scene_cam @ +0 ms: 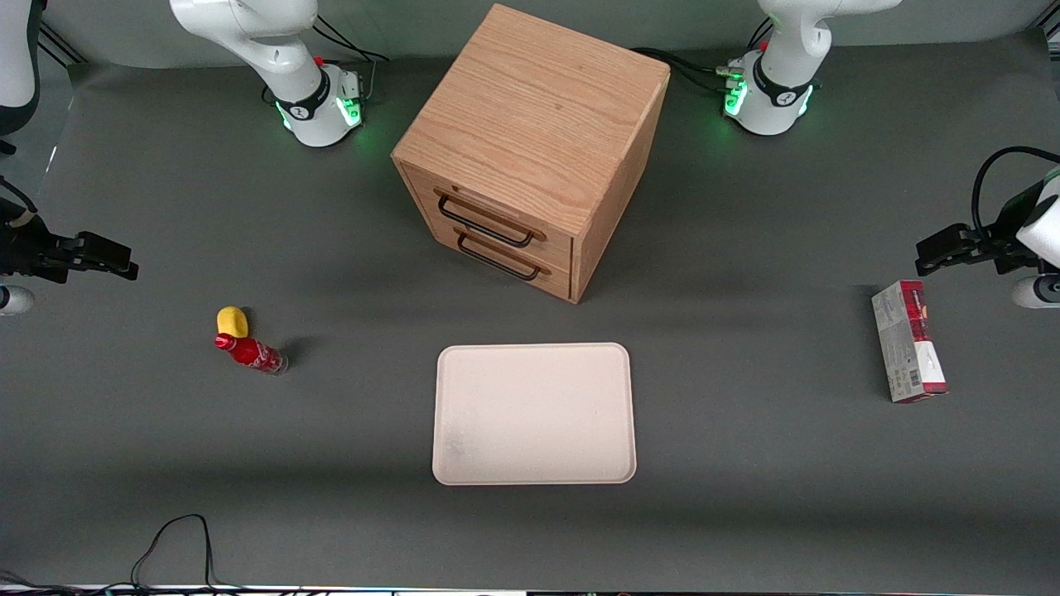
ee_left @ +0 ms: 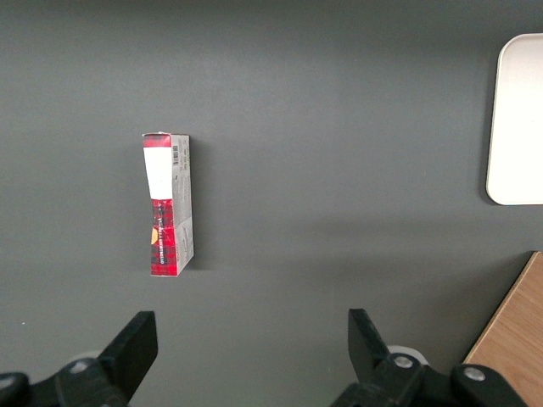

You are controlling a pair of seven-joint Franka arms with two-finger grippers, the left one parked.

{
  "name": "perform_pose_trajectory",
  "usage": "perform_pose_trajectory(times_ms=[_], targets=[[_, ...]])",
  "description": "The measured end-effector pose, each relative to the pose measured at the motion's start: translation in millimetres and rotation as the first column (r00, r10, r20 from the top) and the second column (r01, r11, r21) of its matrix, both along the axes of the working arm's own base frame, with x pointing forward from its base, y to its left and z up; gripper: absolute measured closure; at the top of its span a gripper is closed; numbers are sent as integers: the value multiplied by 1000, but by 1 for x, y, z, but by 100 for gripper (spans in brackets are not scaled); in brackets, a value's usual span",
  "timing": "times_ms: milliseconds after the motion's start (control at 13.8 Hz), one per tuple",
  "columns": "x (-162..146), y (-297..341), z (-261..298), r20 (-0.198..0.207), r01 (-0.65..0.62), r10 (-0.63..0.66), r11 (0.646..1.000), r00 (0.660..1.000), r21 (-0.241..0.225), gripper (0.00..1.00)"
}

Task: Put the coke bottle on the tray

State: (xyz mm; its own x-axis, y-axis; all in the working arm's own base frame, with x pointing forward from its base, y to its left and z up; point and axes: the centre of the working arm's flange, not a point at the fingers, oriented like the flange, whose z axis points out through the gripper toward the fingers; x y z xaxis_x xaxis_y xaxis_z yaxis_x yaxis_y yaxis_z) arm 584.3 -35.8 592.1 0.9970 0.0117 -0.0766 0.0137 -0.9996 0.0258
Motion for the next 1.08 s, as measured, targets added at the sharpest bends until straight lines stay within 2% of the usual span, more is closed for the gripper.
perform_pose_trajectory(times_ms=[651, 867, 1084], targets=[[1, -1, 0, -1, 2, -2, 1000, 1000, 0, 0], [13, 0, -5, 2, 2, -2, 1000, 1000, 2, 0], [27, 3, -22, -13, 1, -1, 1000, 1000, 19, 0]])
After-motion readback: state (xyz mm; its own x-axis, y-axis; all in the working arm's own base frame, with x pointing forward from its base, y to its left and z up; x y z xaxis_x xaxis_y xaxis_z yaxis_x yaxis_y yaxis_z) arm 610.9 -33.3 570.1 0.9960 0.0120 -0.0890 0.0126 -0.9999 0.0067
